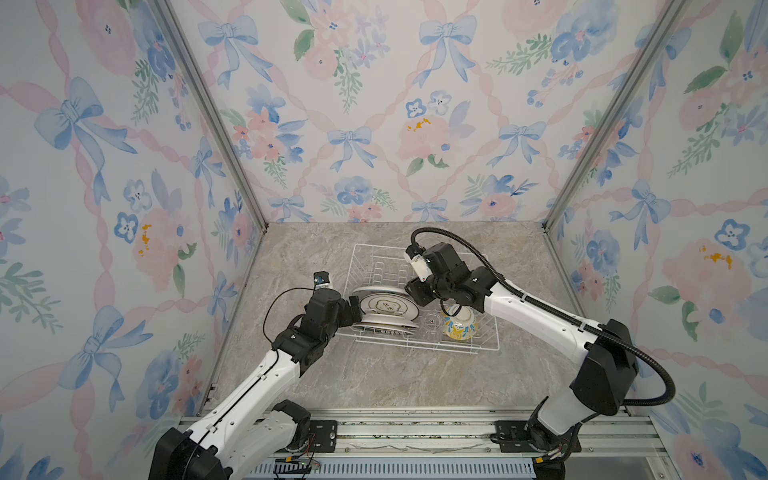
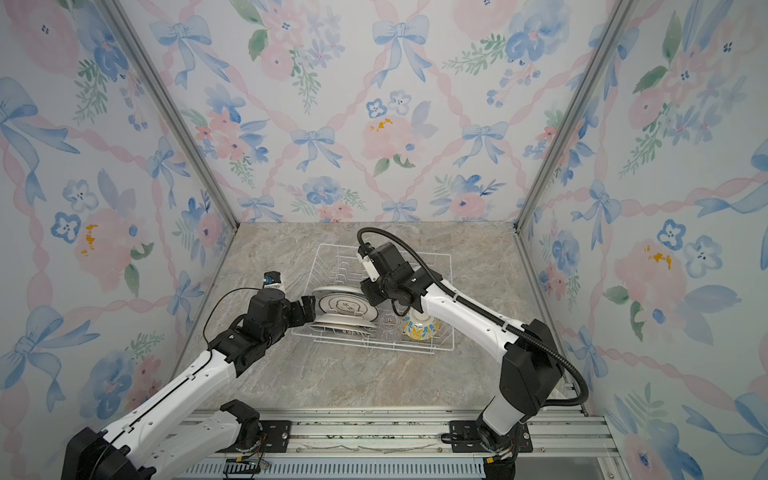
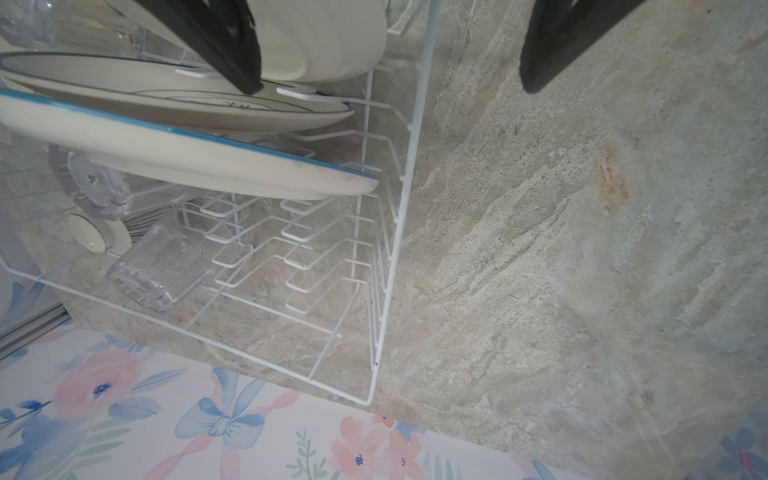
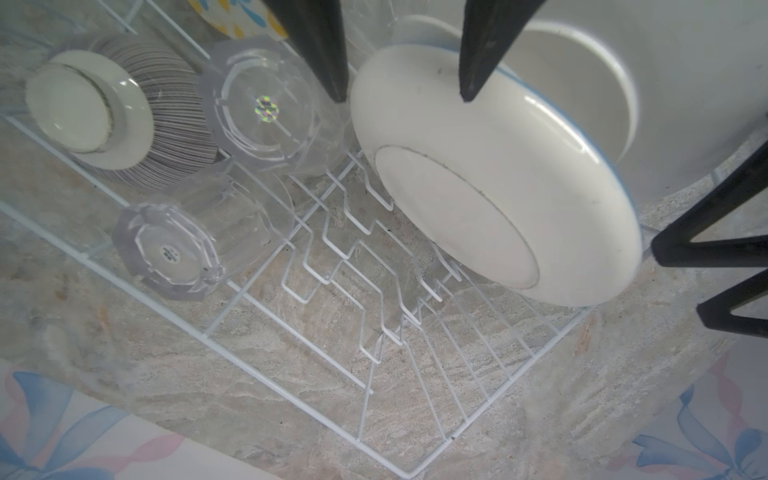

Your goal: Unload the mixed dishes from the dish rack

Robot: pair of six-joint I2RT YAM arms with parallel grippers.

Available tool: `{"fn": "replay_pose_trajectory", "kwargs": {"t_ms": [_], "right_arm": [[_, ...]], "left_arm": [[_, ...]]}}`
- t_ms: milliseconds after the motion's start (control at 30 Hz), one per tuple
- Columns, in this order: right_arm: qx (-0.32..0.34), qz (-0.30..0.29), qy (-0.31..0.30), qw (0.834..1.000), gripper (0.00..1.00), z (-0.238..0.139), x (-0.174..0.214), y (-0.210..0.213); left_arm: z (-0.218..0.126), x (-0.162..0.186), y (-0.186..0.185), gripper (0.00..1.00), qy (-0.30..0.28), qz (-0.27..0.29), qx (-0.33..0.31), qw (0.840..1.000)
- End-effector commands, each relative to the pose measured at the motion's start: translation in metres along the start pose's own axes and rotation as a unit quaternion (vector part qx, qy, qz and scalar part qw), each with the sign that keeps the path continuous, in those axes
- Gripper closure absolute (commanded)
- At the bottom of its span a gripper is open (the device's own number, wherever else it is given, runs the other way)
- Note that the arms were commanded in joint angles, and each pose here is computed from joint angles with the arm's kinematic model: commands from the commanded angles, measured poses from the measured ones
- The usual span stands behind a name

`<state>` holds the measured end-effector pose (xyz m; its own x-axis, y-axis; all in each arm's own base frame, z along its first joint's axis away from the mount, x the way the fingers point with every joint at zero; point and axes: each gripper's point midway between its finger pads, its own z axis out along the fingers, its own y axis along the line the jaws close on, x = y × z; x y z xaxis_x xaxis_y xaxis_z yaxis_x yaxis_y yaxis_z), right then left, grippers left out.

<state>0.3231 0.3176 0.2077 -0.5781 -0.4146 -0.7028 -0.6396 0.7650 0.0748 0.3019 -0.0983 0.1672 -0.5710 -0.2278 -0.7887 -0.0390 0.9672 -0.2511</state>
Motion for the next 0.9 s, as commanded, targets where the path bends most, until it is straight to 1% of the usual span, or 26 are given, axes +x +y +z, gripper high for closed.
{"fn": "replay_pose_trajectory", "kwargs": {"t_ms": [0,300,367,500,700,733,867], "right_arm": [[-0.02,-0.01,0.02,1.0,0.54,-0.008,0.016,0.013],[-0.015,-0.017,0.037,0.999,0.54,0.002,0.024,0.011],[-0.004,-0.015,0.042,0.999,0.54,0.006,0.023,0.008],[0.001,-0.015,0.054,0.998,0.54,0.013,0.025,0.006],[0.007,-0.016,0.046,0.999,0.54,0.013,0.018,0.005],[0.01,-0.016,0.058,0.998,0.54,0.022,0.024,0.004],[0.011,-0.018,0.058,0.998,0.54,0.02,0.022,0.004]], "left_arm": [[0.001,-0.004,-0.008,0.02,0.002,0.0,0.012,1.0],[0.003,-0.006,-0.016,0.02,0.004,-0.001,0.025,1.0],[0.003,-0.006,-0.017,0.02,0.003,-0.002,0.027,1.0],[0.003,-0.005,-0.015,0.02,0.002,0.001,0.024,1.0],[0.003,-0.005,-0.013,0.02,0.001,0.004,0.019,1.0],[0.003,-0.005,-0.013,0.02,0.0,0.004,0.019,1.0],[0.003,-0.006,-0.012,0.02,-0.001,0.007,0.015,1.0]]}}
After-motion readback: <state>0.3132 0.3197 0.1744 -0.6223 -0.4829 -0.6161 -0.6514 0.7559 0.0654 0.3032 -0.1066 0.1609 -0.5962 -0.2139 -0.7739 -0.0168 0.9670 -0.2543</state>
